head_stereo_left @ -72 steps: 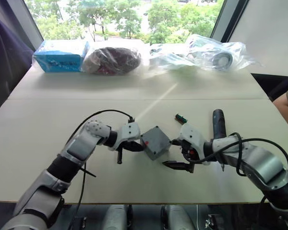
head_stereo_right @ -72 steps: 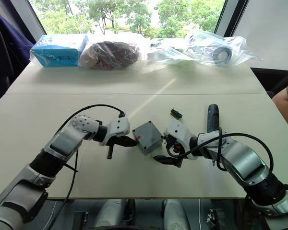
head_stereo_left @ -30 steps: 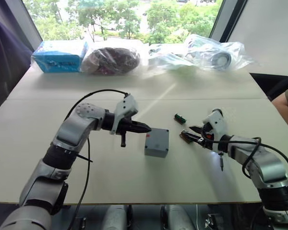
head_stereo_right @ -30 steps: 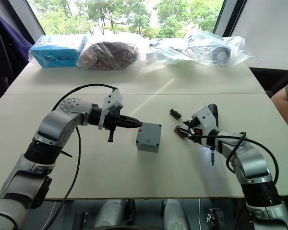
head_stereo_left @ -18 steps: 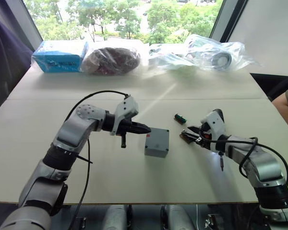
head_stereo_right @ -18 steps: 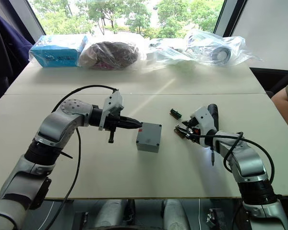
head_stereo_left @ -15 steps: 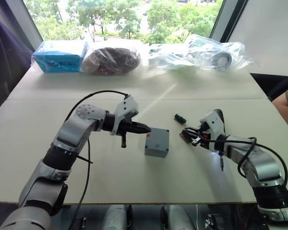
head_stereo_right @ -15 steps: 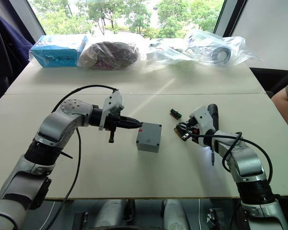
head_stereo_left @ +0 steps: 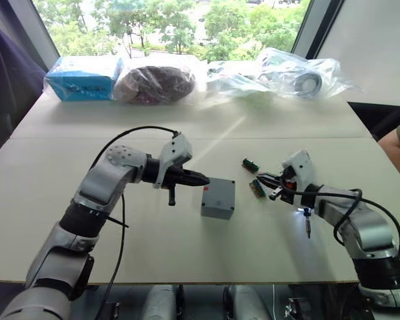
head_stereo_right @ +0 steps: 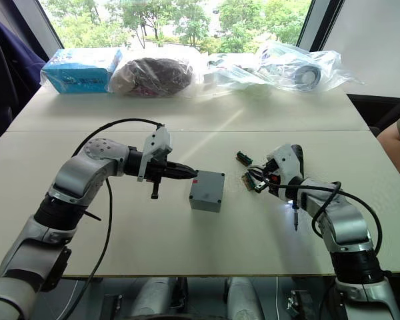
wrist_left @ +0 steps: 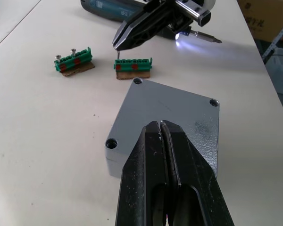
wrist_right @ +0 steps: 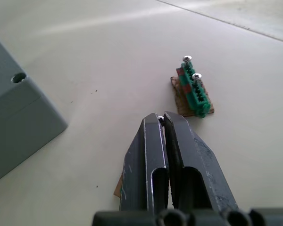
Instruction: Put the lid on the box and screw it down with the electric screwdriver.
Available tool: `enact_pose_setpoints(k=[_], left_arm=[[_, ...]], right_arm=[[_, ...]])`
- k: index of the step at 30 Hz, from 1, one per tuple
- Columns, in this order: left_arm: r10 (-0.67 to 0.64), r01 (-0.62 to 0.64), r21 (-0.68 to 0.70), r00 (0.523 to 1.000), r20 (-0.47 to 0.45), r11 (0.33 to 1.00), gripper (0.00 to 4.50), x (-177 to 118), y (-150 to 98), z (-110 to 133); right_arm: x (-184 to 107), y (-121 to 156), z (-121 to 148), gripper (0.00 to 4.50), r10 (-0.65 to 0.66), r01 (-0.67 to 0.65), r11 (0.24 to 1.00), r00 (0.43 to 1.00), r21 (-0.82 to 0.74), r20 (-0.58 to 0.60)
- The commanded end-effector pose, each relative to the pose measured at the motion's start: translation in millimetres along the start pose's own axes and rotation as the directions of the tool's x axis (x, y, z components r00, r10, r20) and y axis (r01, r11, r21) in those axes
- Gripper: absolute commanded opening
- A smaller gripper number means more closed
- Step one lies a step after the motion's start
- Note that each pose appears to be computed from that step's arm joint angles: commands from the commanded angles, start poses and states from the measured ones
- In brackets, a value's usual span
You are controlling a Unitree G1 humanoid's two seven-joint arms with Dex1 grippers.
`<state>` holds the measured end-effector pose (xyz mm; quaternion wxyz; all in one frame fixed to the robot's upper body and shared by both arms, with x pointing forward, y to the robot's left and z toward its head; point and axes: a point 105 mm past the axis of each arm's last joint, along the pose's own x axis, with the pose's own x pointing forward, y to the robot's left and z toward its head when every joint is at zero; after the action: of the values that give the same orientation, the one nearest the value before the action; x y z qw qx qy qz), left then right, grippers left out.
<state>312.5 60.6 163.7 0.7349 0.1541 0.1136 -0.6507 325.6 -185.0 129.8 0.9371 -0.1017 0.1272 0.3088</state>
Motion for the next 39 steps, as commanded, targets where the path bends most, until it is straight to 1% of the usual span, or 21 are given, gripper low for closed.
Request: enact_pose_setpoints(k=[1, 3, 6, 9, 12, 18, 26, 39], left_arm=[[0.007, -0.007, 0.008, 1.000, 0.024, 1.000, 0.00, -5.9, 2.3, 5.4], [0.013, -0.013, 0.005, 1.000, 0.021, 1.000, 0.00, -8.3, 4.1, 4.4], [0.019, -0.019, 0.002, 1.000, 0.013, 1.000, 0.00, -10.4, 5.1, 1.9], [0.020, -0.020, 0.001, 1.000, 0.008, 1.000, 0.00, -10.9, 4.8, -0.1], [0.019, -0.019, -0.001, 1.000, 0.008, 1.000, 0.00, -10.7, 4.0, -0.2], [0.022, -0.022, -0.006, 1.000, 0.001, 1.000, 0.00, -10.6, 3.3, -3.4], [0.022, -0.022, -0.007, 1.000, -0.004, 1.000, 0.00, -10.0, 3.0, -5.0], [0.022, -0.022, -0.004, 1.000, -0.006, 1.000, 0.00, -8.5, 2.8, -5.8]], right_arm=[[-8.9, 4.5, 39.2, 0.08, 0.027, -0.020, 0.998, 0.994, -0.065, 0.110], [-9.4, 19.1, 50.7, 0.08, 0.089, -0.081, 0.995, 0.986, -0.063, 0.139], [-8.1, 37.7, 58.1, 0.08, 0.156, -0.147, 0.987, 0.976, -0.069, 0.151], [-5.1, 51.8, 58.0, 0.08, 0.203, -0.195, 0.978, 0.969, -0.071, 0.141], [-2.2, 59.9, 53.4, 0.08, 0.228, -0.221, 0.973, 0.966, -0.068, 0.125], [-0.4, 67.0, 47.4, 0.08, 0.262, -0.257, 0.965, 0.959, -0.057, 0.104], [2.5, 70.7, 43.6, 0.08, 0.274, -0.270, 0.961, 0.957, -0.056, 0.091], [6.3, 66.2, 31.6, 0.08, 0.256, -0.252, 0.965, 0.965, -0.067, 0.058]])
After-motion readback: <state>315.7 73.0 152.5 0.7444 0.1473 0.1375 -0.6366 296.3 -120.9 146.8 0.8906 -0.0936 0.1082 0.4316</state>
